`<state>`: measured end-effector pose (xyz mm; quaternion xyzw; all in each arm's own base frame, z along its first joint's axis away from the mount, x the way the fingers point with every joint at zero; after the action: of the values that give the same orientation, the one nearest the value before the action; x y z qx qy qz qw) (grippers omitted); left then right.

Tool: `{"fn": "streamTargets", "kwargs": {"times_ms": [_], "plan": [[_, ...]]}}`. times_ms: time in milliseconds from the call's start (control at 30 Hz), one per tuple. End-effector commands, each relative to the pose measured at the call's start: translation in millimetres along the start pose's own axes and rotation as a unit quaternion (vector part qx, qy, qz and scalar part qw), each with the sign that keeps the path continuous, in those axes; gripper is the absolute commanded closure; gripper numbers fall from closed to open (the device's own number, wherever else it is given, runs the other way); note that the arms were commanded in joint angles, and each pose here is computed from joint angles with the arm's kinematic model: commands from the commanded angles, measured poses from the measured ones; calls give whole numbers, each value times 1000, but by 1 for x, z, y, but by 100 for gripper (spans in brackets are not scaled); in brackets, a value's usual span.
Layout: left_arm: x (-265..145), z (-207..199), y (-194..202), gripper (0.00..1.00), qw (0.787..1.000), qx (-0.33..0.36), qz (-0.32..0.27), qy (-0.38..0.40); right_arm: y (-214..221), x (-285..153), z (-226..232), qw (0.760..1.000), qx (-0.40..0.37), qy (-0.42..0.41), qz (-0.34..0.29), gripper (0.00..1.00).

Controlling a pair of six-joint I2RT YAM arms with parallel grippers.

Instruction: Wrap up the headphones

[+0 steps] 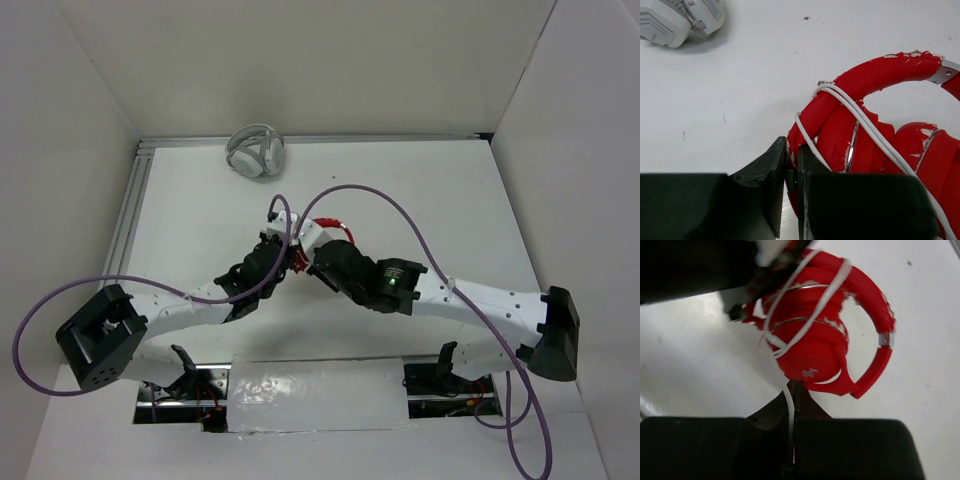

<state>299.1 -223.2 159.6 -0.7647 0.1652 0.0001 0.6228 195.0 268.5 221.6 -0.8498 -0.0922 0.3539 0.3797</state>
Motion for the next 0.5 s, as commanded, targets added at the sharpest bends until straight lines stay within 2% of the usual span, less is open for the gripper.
{"fn": "streamTargets", "kwargs": {"times_ms": [0,200,333,467], "plan": [[4,-8,-5,100,999,23,-26,27,-14,-12,12,986,-122,-95,-60,100],[-9,-33,29,100,992,49,14,115,-4,4,10,978,-154,-133,-46,100],[-18,-36,49,100,985,59,41,155,14,27,-2,985,-132,-112,-6,100],[-29,-41,62,100,977,57,61,197,26,43,-9,988,-97,-121,-3,100]]}}
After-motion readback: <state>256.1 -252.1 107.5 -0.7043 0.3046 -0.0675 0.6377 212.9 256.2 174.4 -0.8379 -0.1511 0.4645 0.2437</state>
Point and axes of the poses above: each gripper's point midway between its finger pads, its own x axis out along the fingers, its own z axis along the line the jaws close on, y = z × x, the point moved 3 cm from there along -x, back along the fingers, and after that the axes turned 12 degrees about -x, right-handed, at the moved point
